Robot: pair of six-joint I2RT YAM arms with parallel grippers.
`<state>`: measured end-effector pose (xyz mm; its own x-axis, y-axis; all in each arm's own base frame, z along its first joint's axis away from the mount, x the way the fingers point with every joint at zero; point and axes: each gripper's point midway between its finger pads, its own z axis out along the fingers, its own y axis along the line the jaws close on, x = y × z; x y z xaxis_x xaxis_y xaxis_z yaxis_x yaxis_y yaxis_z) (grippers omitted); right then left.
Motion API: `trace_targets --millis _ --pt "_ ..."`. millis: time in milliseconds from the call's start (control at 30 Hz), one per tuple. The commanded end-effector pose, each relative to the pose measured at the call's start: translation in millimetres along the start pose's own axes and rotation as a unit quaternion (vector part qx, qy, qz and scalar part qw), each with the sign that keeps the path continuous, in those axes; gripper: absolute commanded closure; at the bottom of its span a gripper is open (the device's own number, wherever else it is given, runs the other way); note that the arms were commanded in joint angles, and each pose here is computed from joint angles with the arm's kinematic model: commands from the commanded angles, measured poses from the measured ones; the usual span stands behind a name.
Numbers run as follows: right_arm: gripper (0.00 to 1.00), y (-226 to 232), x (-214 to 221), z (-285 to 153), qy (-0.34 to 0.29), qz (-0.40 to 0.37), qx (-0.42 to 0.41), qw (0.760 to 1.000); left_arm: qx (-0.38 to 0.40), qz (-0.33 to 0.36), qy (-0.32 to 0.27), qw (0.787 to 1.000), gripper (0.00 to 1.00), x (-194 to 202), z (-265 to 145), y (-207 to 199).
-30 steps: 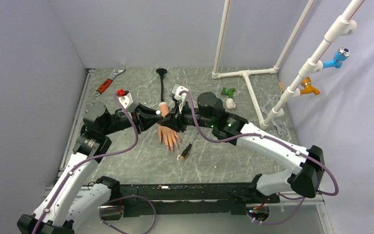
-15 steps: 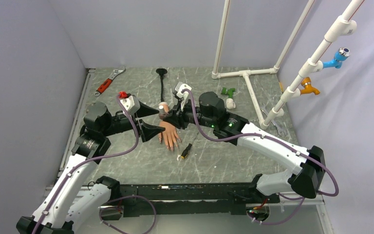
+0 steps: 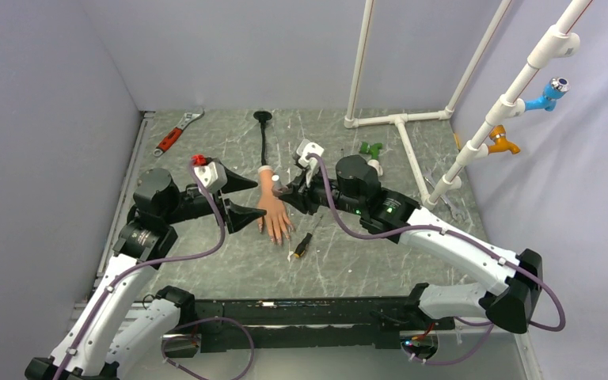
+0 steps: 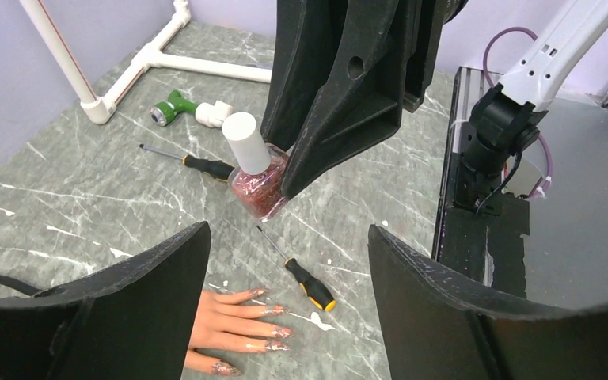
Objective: Paint the nails
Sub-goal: Unscrew the nail polish bottle.
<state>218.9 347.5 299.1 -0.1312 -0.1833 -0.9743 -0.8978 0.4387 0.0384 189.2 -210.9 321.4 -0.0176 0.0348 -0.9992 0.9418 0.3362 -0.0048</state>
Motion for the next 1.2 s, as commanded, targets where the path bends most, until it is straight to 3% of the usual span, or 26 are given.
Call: trace_targets --millis 0,233,533,833,1167 --pt "1.0 1.0 -4.0 -15.7 -0.008 -0.011 0.002 1.0 0.027 0.04 -0.013 0.999 0.24 -18.8 -3.0 -9.3" --pt "1.0 21.5 19.3 -21.8 0.036 0.003 -0.053 0.998 0.076 0.081 -0.015 0.994 0.28 -11.9 -5.6 -25.3" --pt "1.0 49.7 38.4 -38.9 0.085 -0.008 -0.137 0.987 0.106 0.077 -0.001 0.991 0.34 -1.8 -3.1 -32.7" --pt "1.0 57.6 36.0 -38.3 0.095 -0.017 -0.168 0.981 0.169 0.043 0.027 0.984 0.37 12.1 6.8 -49.9" --pt "1.0 63.4 36.1 -36.2 0.101 -0.018 -0.19 0.976 0.167 0.044 0.038 0.984 0.41 18.5 13.1 -52.0"
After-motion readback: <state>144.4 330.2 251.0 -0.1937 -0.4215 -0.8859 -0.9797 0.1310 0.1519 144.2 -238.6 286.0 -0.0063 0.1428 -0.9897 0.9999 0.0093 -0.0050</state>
